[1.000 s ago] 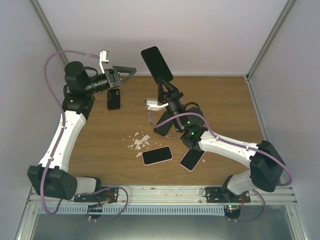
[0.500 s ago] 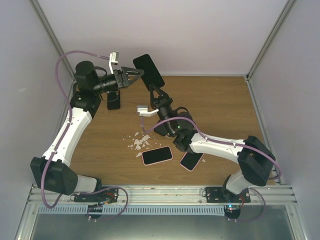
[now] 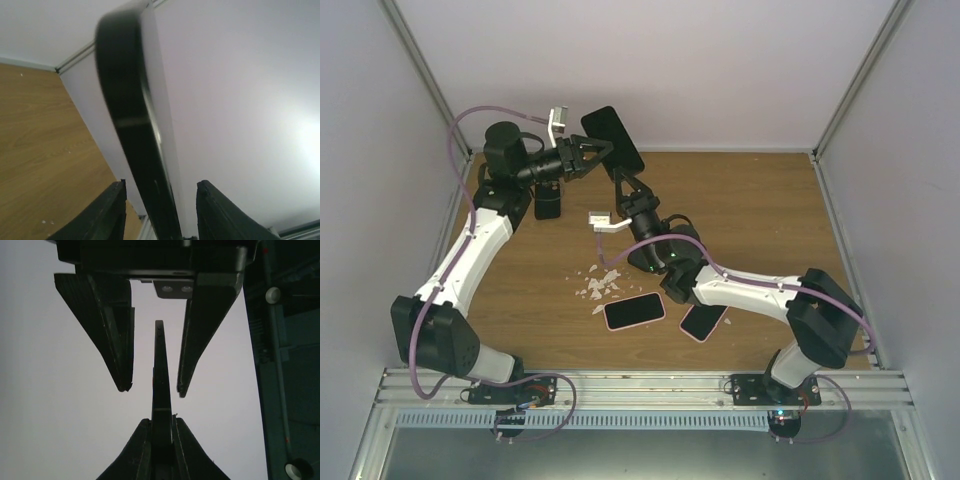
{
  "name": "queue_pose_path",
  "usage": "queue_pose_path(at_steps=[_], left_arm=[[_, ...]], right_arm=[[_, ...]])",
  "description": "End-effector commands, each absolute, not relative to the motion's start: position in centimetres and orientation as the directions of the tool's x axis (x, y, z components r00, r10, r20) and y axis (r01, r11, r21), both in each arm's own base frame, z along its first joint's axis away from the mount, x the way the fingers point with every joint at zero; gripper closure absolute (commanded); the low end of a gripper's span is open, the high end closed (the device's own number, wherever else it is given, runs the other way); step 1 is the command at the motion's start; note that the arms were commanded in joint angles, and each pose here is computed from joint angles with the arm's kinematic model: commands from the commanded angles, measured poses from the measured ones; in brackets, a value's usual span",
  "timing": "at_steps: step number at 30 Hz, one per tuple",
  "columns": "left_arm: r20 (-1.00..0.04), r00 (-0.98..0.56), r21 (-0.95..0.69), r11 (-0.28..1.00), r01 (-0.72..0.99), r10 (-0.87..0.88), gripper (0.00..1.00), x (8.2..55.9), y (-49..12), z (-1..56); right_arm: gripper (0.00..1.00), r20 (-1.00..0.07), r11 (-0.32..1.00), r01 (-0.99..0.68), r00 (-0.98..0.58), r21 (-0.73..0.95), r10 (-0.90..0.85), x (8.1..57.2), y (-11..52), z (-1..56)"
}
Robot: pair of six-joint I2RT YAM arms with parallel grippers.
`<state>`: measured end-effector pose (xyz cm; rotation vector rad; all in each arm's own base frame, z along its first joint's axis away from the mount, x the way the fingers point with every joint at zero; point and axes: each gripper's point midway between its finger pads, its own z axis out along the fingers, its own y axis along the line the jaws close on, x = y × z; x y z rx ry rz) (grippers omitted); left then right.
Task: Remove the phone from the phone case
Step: Place the phone at the center of the board.
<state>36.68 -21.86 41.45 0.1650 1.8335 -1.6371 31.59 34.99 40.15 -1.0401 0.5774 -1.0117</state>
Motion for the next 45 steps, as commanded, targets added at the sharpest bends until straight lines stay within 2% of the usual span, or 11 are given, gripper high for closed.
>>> queue_pose_path(at_steps=[1,6,8,11,13,20,25,31,37,45], left_arm=[[-0.568,-0.752,-0.821,0.170,0.545,-0.335,0.64,36.6,-22.1,42.4],[-0.574,-0.744,-0.817,0.178,0.549,-0.342,0.89,36.9,-21.7,42.3],[-0.579,-0.734,-0.815,0.219,0.537,-0.356,1.00,37.5,-21.0,41.8],[-0.582,-0.725,-0.813,0.258,0.521,-0.369,1.00,38.2,-19.7,40.9],[-0.589,-0.715,-0.808,0.277,0.519,-0.378,1.00,38.5,-18.6,40.5],[-0.670,-0.660,-0.740,0.376,0.558,-0.339,1.00,38.7,-16.1,39.4],[-0.705,-0.650,-0.696,0.450,0.559,-0.284,1.00,38.3,-14.7,36.9],[-0.746,-0.642,-0.616,0.551,0.562,-0.178,1.00,37.6,-12.3,32.6],[-0.734,-0.676,-0.573,0.596,0.562,-0.068,1.00,35.8,-10.1,27.0],[-0.680,-0.733,-0.582,0.617,0.529,-0.013,1.00,34.2,-7.7,22.1]], right_arm=[[0.99,-0.048,0.311,0.528,0.452,-0.790,-0.891,29.4,33.0,45.9],[0.99,-0.073,0.340,0.514,0.470,-0.787,-0.880,29.3,33.3,45.9],[0.92,-0.085,0.350,0.502,0.476,-0.791,-0.875,29.3,33.3,46.0],[0.74,-0.106,0.355,0.461,0.481,-0.814,-0.870,29.6,33.2,45.7],[0.56,-0.125,0.362,0.421,0.493,-0.832,-0.861,29.6,33.0,45.6],[0.20,-0.198,0.363,0.275,0.484,-0.890,-0.852,30.2,31.8,43.8],[0.03,-0.289,0.379,0.132,0.439,-0.916,-0.851,31.8,30.7,42.0],[0.00,-0.453,0.462,-0.062,0.349,-0.885,-0.820,34.2,28.4,40.9],[0.01,-0.617,0.584,-0.199,0.267,-0.787,-0.740,35.4,25.5,41.1],[0.00,-0.721,0.664,-0.288,0.198,-0.691,-0.664,35.8,23.4,40.6]])
